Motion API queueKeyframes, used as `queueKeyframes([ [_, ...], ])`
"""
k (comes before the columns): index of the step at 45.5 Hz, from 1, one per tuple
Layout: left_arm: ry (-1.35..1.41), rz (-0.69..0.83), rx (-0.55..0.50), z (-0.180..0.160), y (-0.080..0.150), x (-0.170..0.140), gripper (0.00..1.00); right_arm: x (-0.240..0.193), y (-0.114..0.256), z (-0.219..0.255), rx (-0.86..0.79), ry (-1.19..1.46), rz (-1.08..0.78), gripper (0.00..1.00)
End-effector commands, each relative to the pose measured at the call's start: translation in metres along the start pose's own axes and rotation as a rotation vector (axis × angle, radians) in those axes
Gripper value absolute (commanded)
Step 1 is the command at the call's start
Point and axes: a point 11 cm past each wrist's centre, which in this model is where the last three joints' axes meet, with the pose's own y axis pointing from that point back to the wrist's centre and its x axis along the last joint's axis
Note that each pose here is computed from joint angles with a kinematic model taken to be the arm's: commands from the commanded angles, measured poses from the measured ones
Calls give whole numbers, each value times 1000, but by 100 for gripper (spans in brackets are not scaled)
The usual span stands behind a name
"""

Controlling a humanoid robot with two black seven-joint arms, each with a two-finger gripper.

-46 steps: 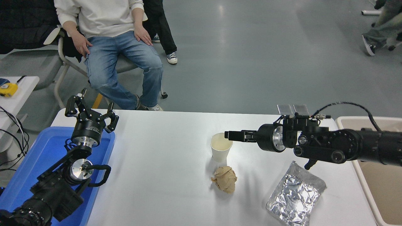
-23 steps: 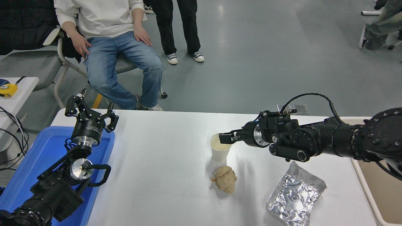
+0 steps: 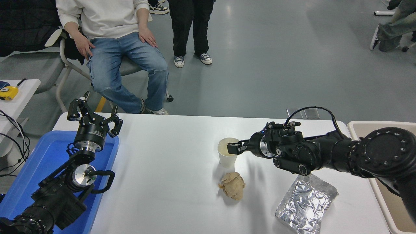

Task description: Dispose of the paper cup in the dustbin

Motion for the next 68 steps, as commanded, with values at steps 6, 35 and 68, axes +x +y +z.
queueKeyframes([
  [6, 0, 0, 0, 0, 0, 0, 100, 1, 0, -9, 23, 0, -5, 93],
  [35, 0, 0, 0, 0, 0, 0, 100, -5, 2, -11, 81, 38, -29, 0],
  [68, 0, 0, 0, 0, 0, 0, 100, 52, 40, -34, 206, 26, 2, 0],
])
